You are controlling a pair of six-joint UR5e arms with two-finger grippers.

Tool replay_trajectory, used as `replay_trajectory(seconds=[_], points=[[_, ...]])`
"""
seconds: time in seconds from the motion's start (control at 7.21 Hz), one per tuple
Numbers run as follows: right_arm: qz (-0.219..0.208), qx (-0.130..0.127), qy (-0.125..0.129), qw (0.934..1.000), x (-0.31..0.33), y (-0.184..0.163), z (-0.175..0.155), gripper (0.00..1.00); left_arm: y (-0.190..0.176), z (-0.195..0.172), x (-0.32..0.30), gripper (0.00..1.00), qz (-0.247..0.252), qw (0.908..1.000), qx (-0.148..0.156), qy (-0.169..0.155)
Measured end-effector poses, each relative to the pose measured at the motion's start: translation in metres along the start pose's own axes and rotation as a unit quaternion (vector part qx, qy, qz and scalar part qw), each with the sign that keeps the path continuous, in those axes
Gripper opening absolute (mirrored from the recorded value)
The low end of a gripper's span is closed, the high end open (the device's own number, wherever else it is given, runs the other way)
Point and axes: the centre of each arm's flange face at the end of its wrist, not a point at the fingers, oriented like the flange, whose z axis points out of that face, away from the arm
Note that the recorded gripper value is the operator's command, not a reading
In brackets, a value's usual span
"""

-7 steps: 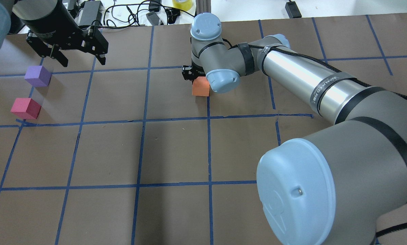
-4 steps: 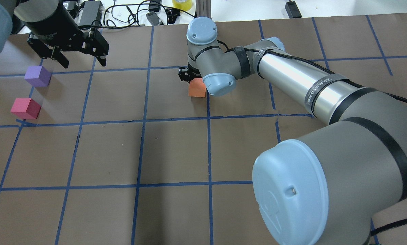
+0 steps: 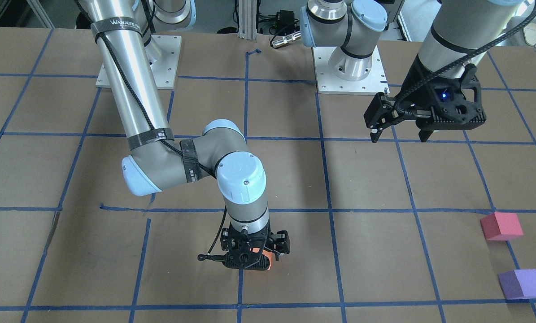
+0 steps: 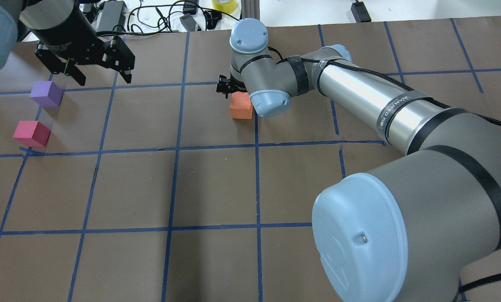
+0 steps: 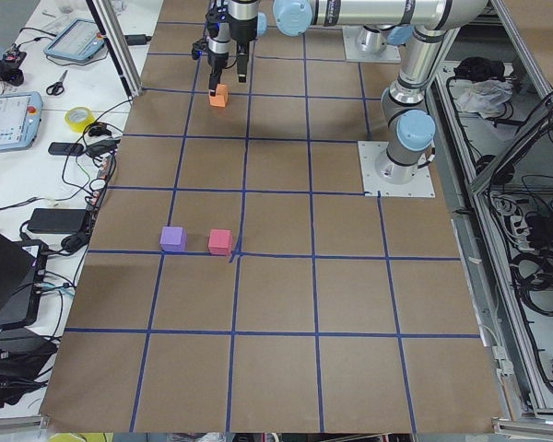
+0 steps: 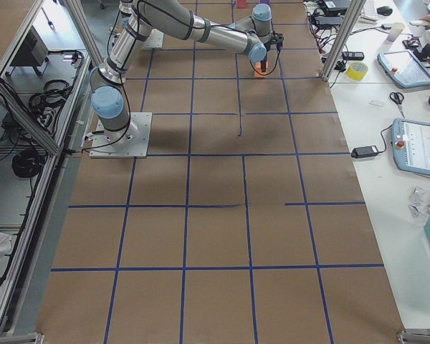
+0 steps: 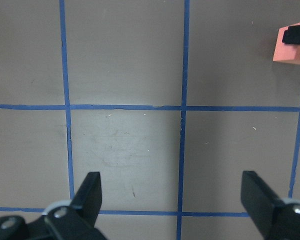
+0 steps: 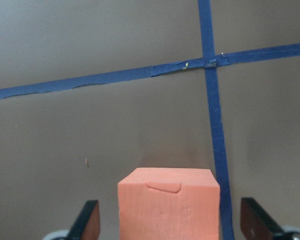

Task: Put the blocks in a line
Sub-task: 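Carry the orange cube with the right gripper to the table center, set down, then open and withdraw the right gripper while the left gripper reaches toward the orange cube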

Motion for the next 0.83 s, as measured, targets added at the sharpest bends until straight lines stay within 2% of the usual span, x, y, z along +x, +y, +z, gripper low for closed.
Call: replay_trajectory(seconds=[0.28,0.42,0.55,0.83], points=[[0.003,0.015,-0.003,0.9999,0.011,-0.014,-0.04,1.0,-0.006,0.003,0.001,1.0,0.0,1.0,0.008,0.002],[0.007,0.013,0.002,0.9999,0.029,-0.025,-0.068,1.0,-0.017,0.012,0.002,1.0,0.002,0.9999,0.016,0.004],[0.0,0.003,0.011,0.9999,0.054,-0.034,-0.099,1.0,-0.032,0.028,0.004,1.0,0.004,0.9997,0.021,0.009],[-0.028,-0.034,0.034,0.9984,0.111,-0.04,-0.165,1.0,-0.065,0.077,0.03,1.0,0.025,0.9994,0.017,0.017]])
